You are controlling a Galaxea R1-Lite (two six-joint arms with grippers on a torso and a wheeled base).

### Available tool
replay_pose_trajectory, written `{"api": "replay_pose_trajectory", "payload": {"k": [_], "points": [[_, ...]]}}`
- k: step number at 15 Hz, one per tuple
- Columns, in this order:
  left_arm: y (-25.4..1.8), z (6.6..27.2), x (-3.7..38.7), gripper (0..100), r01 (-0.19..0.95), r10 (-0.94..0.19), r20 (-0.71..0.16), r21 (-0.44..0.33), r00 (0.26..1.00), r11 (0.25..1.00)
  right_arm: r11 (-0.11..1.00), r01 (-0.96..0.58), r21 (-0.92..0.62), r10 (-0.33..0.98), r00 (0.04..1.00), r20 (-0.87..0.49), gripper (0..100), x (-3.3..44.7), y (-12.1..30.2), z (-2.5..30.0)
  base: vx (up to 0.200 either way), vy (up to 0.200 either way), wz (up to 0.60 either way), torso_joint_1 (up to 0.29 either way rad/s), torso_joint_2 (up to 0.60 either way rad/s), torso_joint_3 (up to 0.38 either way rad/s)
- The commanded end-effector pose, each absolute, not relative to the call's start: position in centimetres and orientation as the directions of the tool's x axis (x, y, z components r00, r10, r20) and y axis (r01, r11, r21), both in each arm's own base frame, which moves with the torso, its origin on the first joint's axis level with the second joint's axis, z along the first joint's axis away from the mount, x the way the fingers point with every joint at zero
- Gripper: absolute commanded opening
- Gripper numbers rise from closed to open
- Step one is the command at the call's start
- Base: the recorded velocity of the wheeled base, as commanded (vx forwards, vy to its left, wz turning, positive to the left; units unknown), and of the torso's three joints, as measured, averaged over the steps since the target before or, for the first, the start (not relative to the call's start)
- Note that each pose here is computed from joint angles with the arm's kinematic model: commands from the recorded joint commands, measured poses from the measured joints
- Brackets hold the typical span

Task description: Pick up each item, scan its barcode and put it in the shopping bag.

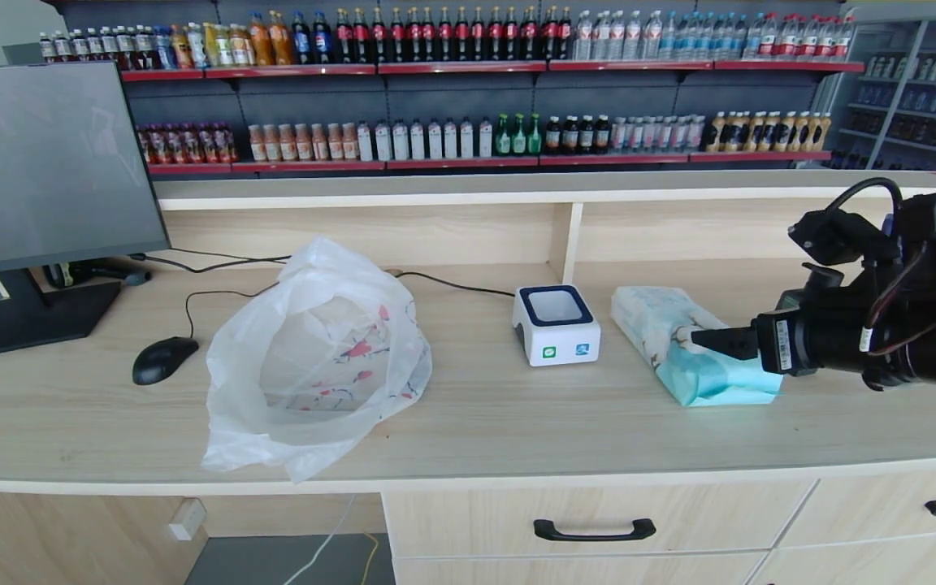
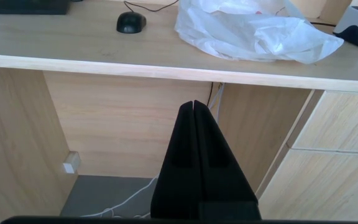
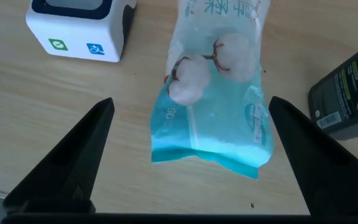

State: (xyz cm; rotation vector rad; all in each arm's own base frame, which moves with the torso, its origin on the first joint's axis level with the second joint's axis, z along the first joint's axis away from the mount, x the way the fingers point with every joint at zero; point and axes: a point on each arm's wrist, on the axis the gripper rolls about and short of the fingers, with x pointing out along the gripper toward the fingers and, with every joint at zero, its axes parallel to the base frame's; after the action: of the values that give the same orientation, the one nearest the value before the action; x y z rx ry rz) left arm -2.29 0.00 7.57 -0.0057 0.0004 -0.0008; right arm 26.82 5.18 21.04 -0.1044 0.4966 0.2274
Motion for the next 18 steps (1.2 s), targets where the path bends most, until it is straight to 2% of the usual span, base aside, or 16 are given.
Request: {"api": "replay_pose_trajectory", "payload": {"k": [1,5,9,18], "points": [[0.0,7.5,-2.3,0,0.002,-0.002,0.000,-0.006,1.000,1.000,0.974,-0.223,-0.033,0.174,0.839,-0.515,100,28.9,5.5,20.0,0.000,0.000,0.00,0.000,0.00,0.000],[0.0,7.5,-2.3,0,0.000,0.000,0.000,-0.006,1.000,1.000,0.986,-0.162,-0.028,0.119,0.818,-0.563,100,31.1,4.0,18.4,0.000,0.000,0.00,0.000,0.00,0.000],[0.0,7.6,-2.3,0,0.002,-0.002,0.000,-0.006,1.000,1.000,0.991,-0.129,-0.030,0.090,0.820,-0.566,100,31.9,2.9,18.1,0.000,0.000,0.00,0.000,0.00,0.000],[0.0,7.6,-2.3,0,0.002,-0.002,0.000,-0.006,1.000,1.000,0.984,-0.178,-0.009,0.144,0.819,-0.555,100,32.5,4.0,18.2,0.000,0.000,0.00,0.000,0.00,0.000]]}}
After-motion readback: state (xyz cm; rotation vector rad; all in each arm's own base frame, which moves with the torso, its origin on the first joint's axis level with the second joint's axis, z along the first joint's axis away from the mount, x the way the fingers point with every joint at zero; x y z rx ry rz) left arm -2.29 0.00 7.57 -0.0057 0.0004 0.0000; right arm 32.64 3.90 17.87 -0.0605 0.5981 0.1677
